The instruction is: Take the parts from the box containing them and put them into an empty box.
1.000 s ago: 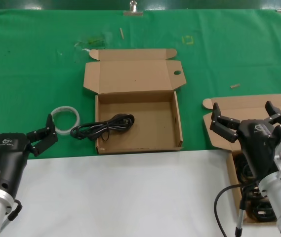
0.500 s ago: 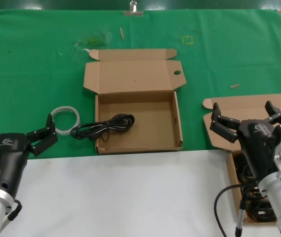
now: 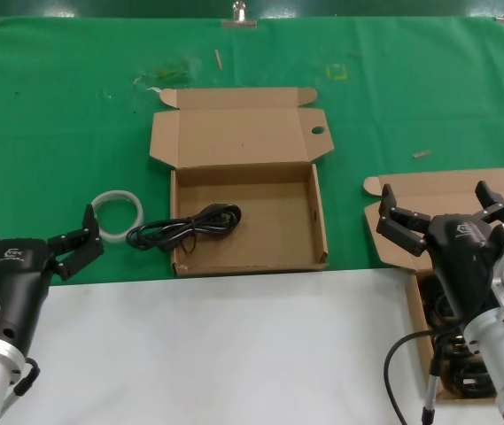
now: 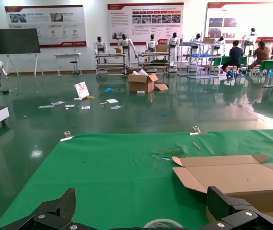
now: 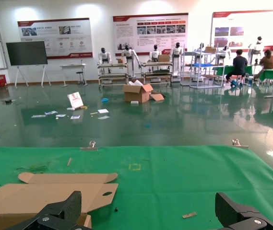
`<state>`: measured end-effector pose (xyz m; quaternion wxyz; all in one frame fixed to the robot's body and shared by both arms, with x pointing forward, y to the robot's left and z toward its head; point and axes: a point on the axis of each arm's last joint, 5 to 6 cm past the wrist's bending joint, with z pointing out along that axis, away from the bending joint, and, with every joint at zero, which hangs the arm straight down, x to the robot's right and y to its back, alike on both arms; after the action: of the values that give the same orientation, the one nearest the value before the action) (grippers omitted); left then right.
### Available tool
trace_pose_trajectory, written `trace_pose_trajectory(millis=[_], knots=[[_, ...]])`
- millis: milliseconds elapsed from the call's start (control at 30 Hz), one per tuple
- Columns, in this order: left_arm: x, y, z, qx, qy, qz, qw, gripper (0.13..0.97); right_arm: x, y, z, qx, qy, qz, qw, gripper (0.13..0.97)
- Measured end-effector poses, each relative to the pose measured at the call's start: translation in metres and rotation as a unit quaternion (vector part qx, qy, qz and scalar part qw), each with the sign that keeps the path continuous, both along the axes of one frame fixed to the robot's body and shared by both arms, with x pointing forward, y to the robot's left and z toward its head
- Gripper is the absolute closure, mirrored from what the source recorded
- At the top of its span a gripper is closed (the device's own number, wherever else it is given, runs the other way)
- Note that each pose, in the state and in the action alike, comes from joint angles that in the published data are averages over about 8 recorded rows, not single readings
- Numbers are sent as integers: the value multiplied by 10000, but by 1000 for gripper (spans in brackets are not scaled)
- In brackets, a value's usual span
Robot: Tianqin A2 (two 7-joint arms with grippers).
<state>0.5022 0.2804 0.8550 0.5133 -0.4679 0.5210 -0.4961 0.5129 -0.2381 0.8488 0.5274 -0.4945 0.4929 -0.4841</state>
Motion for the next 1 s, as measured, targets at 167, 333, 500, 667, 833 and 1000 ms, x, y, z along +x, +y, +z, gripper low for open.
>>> trace_pose_trajectory(millis=[167,333,500,667,833,1000], knots=[[0,0,0,0,0,0,10000,132,0,0,0,0,0,0,10000,130],[0,0,0,0,0,0,10000,132,0,0,0,0,0,0,10000,130],[0,0,0,0,0,0,10000,132,0,0,0,0,0,0,10000,130],[0,0,0,0,0,0,10000,132,0,0,0,0,0,0,10000,130],[0,0,0,0,0,0,10000,132,0,0,0,0,0,0,10000,130],[0,0,0,0,0,0,10000,132,0,0,0,0,0,0,10000,130]])
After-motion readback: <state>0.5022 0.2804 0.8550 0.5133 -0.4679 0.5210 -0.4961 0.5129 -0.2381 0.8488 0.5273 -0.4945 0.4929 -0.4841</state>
